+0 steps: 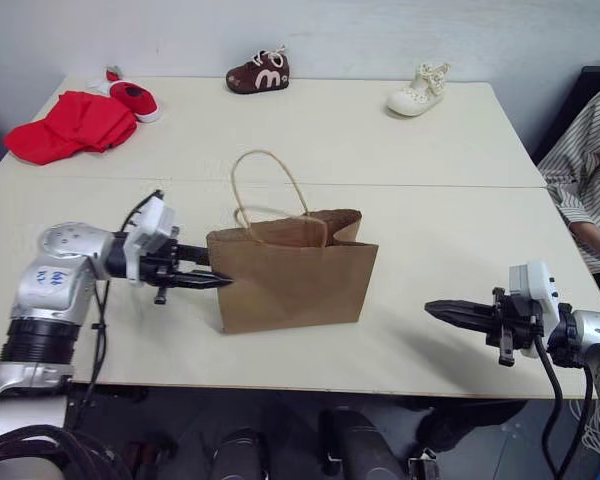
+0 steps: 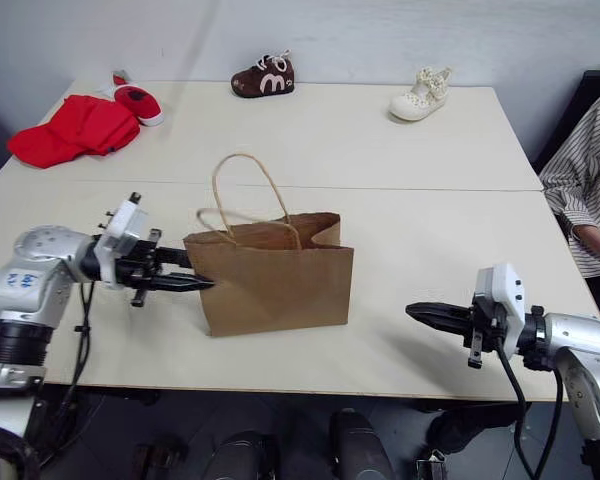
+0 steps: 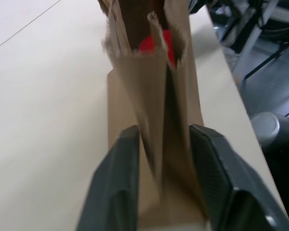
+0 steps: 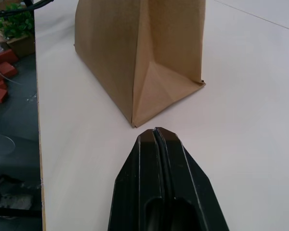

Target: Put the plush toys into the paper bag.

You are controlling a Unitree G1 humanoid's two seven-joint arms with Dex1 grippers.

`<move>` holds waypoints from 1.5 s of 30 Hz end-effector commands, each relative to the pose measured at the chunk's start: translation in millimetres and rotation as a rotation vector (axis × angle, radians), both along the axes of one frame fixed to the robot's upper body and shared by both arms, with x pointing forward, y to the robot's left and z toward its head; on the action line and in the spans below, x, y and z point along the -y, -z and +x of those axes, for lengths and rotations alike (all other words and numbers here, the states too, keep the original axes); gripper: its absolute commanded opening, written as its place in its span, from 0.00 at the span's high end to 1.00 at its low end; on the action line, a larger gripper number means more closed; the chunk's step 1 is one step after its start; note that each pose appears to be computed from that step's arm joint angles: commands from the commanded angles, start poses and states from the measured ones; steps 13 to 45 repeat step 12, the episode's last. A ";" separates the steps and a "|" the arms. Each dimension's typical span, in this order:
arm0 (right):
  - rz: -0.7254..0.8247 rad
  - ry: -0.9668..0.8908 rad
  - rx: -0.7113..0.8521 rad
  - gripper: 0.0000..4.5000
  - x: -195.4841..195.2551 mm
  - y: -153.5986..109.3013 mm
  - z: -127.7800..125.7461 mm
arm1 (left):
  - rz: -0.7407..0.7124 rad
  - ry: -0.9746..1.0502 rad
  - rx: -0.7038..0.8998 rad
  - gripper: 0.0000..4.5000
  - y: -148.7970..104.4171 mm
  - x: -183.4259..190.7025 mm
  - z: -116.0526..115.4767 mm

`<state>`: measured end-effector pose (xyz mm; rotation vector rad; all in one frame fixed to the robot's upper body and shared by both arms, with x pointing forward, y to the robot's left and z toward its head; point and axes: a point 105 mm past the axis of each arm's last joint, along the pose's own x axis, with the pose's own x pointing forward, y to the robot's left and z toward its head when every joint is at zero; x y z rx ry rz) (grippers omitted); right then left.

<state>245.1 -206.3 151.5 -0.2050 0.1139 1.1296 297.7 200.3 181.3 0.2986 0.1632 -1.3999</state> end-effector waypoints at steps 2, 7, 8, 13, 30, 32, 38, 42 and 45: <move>-0.015 0.043 0.129 0.72 6.2 -19.9 5.2 | 0.031 -0.220 0.137 0.30 -9.7 -42.4 -14.1; -0.115 0.032 0.260 0.34 23.4 -38.6 15.3 | 0.124 -0.393 0.223 0.02 3.9 -74.0 -35.9; -0.170 0.008 0.283 0.25 28.2 -40.5 16.6 | 0.122 -0.413 0.210 0.02 5.2 -76.2 -38.7; -0.217 0.028 0.324 0.01 45.8 -55.6 31.4 | 0.128 -0.479 0.203 0.02 8.2 -89.2 -42.8; -0.217 0.028 0.324 0.01 45.8 -55.6 31.4 | 0.128 -0.479 0.203 0.02 8.2 -89.2 -42.8; -0.217 0.028 0.324 0.01 45.8 -55.6 31.4 | 0.128 -0.479 0.203 0.02 8.2 -89.2 -42.8; -0.217 0.028 0.324 0.01 45.8 -55.6 31.4 | 0.128 -0.479 0.203 0.02 8.2 -89.2 -42.8; -0.217 0.028 0.324 0.01 45.8 -55.6 31.4 | 0.128 -0.479 0.203 0.02 8.2 -89.2 -42.8; -0.217 0.028 0.324 0.01 45.8 -55.6 31.4 | 0.128 -0.479 0.203 0.02 8.2 -89.2 -42.8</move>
